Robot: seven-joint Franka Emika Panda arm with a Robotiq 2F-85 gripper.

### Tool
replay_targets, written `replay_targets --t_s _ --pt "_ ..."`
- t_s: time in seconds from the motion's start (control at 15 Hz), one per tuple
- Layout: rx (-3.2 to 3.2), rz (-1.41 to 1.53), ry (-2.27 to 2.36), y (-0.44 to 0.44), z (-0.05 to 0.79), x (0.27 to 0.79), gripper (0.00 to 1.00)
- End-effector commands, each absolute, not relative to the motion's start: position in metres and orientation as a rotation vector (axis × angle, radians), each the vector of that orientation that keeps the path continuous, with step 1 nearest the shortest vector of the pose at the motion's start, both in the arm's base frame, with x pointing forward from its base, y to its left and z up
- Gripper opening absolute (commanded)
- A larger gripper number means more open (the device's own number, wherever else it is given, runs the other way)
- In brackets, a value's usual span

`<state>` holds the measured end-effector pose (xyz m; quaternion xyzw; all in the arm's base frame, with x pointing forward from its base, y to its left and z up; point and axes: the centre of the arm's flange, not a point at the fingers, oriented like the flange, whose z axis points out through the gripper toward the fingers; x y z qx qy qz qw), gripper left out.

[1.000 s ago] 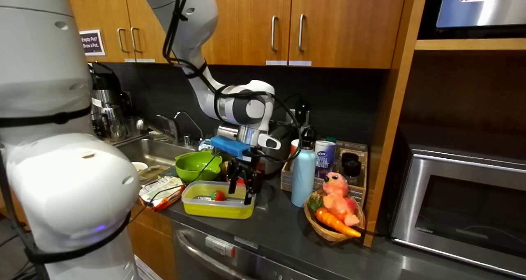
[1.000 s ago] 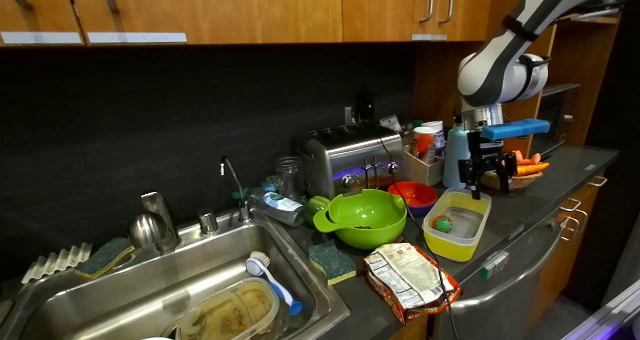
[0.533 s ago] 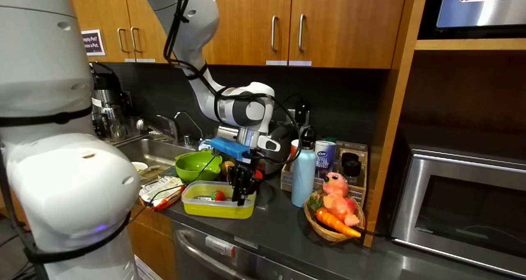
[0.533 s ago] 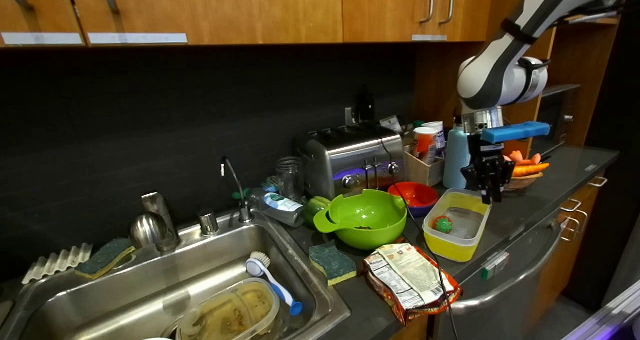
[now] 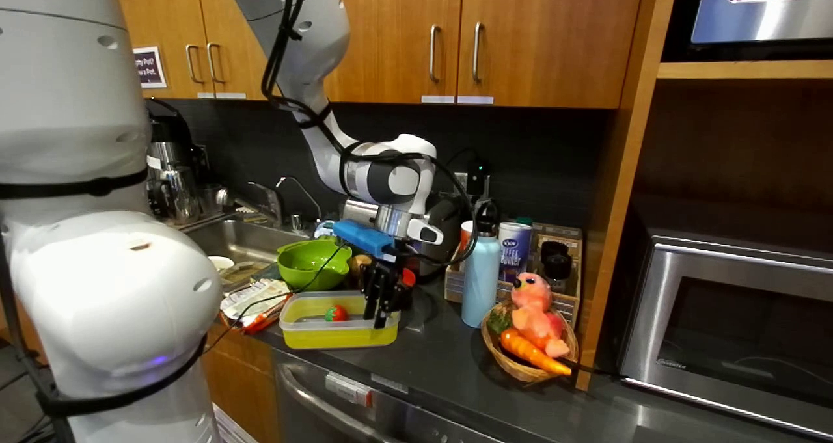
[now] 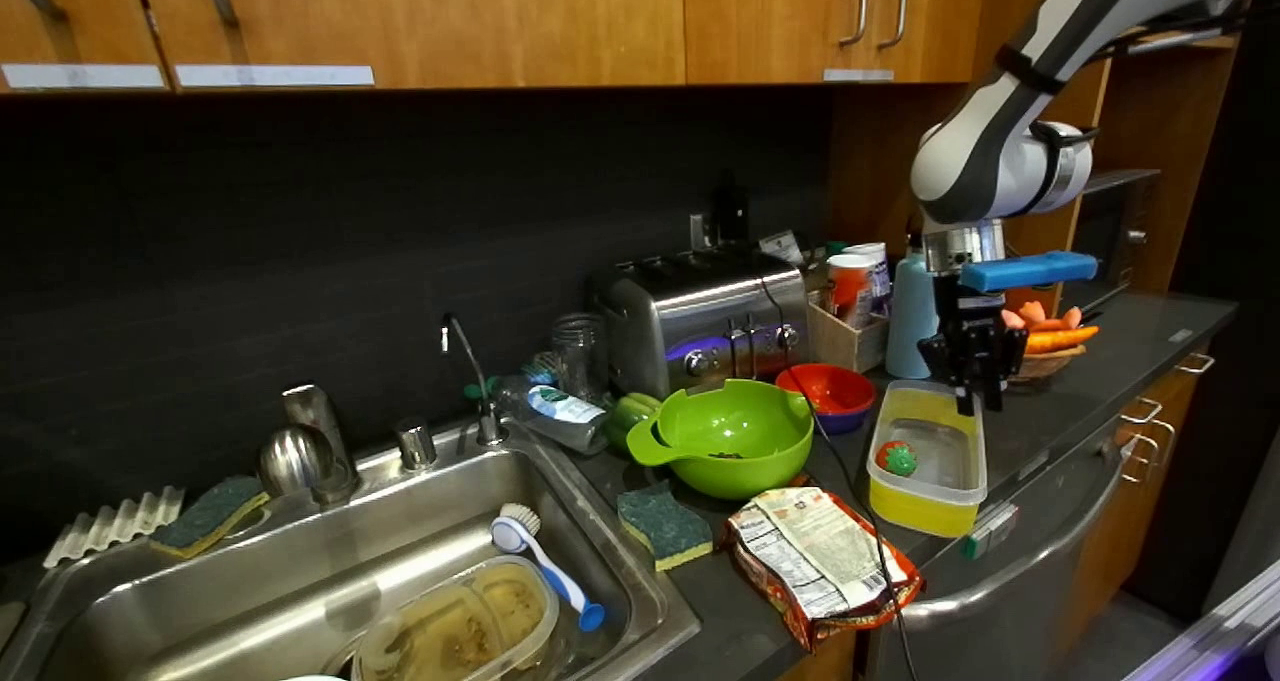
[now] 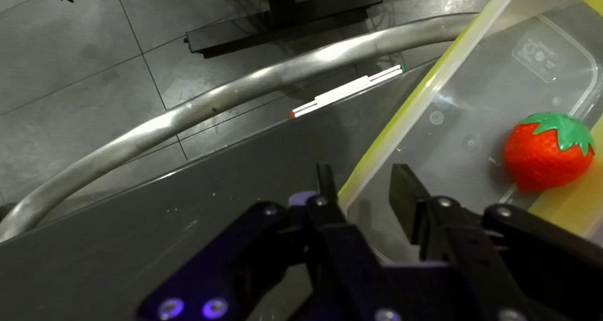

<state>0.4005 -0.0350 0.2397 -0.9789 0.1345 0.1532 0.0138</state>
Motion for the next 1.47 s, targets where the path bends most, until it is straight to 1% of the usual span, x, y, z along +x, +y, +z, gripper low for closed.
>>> replay_targets --t_s 0.0,0.27,0.33,0.4,0.47,0.53,0.6,0.8,1.0,1.07,1.13,1.2,1.4 --pt "-3.016 0.486 0.393 -0.032 0.226 0.405 0.69" --pt "-2.995 0.503 0.374 -0.028 0.216 0.409 0.96" --pt "-2.993 0.508 0.366 -0.027 0.215 0.409 0.99" --pt "-2.992 0.511 0.358 -0.026 0.214 0.411 0.77" --pt "-2.991 0.514 0.353 -0.025 0.213 0.412 0.64" --pt "-2.992 0.517 0.345 -0.024 0.213 0.413 0.63" --pt "-2.995 0.516 0.338 -0.024 0.212 0.415 0.59" --pt "-2.997 0.515 0.328 -0.023 0.213 0.417 0.36" --pt "-2.997 0.511 0.324 -0.023 0.213 0.420 0.11" --pt "-2.997 0.511 0.324 -0.023 0.213 0.420 0.04" --pt "-2.997 0.506 0.324 -0.023 0.213 0.421 0.01" --pt "-2.997 0.505 0.325 -0.023 0.214 0.420 0.00" --pt "-2.997 0.498 0.328 -0.023 0.215 0.420 0.02"
